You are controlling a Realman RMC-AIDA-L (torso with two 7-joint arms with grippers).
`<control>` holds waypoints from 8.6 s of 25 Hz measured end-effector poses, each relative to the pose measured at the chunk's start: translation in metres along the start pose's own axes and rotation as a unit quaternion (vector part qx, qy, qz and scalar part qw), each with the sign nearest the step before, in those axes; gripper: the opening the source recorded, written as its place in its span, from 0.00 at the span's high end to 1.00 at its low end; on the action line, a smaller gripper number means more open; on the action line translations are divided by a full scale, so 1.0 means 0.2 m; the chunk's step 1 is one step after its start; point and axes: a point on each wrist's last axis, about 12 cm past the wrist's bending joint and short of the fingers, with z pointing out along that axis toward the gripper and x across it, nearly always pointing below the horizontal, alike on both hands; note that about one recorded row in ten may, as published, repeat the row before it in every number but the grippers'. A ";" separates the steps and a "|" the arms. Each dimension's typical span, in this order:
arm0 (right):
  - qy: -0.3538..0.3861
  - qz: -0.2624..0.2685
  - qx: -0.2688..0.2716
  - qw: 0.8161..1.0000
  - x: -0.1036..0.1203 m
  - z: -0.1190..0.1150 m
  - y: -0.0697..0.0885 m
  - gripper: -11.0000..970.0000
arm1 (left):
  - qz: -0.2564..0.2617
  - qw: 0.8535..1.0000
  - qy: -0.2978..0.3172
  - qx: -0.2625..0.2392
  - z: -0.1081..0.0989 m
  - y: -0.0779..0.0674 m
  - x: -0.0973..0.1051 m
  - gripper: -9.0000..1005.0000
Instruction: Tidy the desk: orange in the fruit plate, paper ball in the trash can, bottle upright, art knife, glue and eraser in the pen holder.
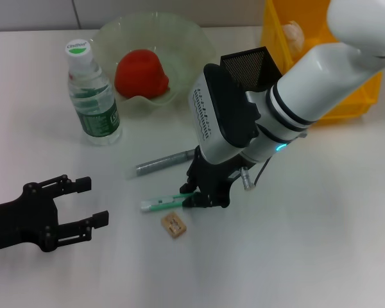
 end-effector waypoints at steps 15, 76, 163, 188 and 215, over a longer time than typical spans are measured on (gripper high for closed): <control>-0.119 0.062 0.022 0.991 0.09 -0.23 0.02 0.80 | 0.000 1.000 -0.007 -0.006 -0.01 0.01 -0.01 0.22; -0.451 0.528 -0.053 0.718 0.71 -0.38 0.44 0.75 | 0.011 0.999 -0.037 0.037 0.12 -0.01 -0.08 0.22; -0.386 0.266 0.352 0.810 0.63 -0.33 0.01 0.67 | 0.025 0.995 -0.084 0.053 0.21 -0.05 -0.11 0.22; -0.391 0.283 0.334 0.810 0.63 -0.33 0.01 0.34 | 0.027 0.995 -0.084 0.055 0.21 -0.04 -0.12 0.22; -0.396 0.298 0.328 0.804 0.63 -0.34 0.01 0.16 | 0.030 0.994 -0.086 0.058 0.21 -0.04 -0.13 0.22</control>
